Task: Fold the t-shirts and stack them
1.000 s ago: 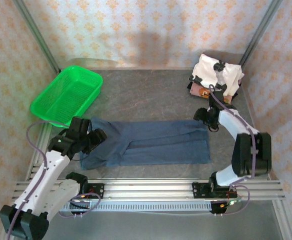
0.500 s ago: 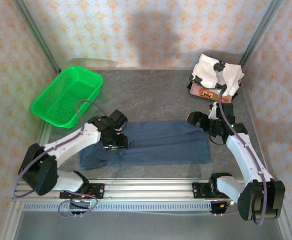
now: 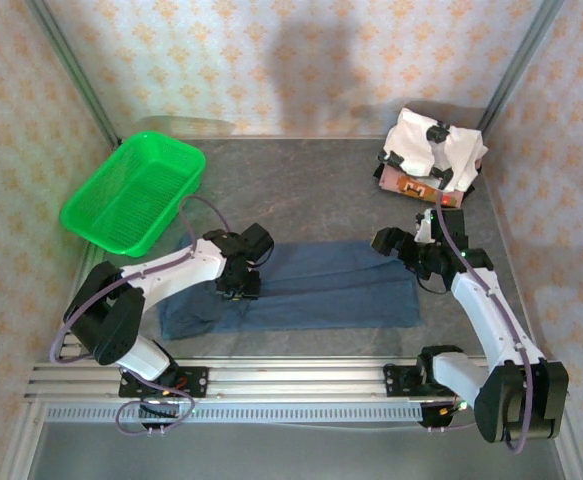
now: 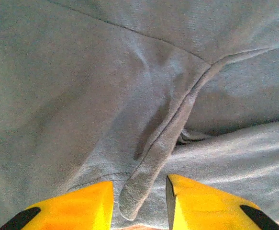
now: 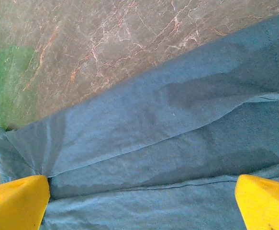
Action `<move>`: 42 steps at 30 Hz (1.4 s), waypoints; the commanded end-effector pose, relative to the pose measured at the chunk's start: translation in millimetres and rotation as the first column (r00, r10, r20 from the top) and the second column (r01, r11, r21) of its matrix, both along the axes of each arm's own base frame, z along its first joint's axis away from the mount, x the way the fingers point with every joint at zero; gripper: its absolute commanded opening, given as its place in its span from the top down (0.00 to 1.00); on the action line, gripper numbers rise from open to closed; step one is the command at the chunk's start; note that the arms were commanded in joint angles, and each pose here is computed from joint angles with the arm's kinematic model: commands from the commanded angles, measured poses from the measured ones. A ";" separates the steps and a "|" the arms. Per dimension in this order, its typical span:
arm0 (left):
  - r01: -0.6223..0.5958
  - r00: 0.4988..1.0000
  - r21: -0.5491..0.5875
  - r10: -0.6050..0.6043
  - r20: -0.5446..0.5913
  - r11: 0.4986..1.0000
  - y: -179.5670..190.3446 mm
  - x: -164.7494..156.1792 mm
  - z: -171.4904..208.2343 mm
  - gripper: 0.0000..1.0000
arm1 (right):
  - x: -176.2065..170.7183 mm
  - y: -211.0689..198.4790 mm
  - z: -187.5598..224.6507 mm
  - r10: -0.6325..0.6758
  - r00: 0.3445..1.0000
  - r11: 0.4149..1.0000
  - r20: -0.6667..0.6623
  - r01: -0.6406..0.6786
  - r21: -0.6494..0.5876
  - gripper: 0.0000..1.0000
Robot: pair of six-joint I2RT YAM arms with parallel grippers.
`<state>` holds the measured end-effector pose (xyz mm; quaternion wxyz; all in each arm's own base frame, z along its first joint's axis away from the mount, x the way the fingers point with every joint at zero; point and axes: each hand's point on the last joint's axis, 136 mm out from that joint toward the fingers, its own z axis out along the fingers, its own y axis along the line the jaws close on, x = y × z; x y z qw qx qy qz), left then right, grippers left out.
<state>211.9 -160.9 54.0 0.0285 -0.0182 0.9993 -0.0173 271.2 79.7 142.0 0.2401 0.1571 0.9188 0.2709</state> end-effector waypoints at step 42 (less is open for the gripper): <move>-0.416 0.879 -0.180 0.445 0.170 0.891 65.6 -0.1 55.8 0.29 | -63.8 -16.9 -64.3 -0.152 0.892 0.982 -0.426 0.088 -0.167 0.01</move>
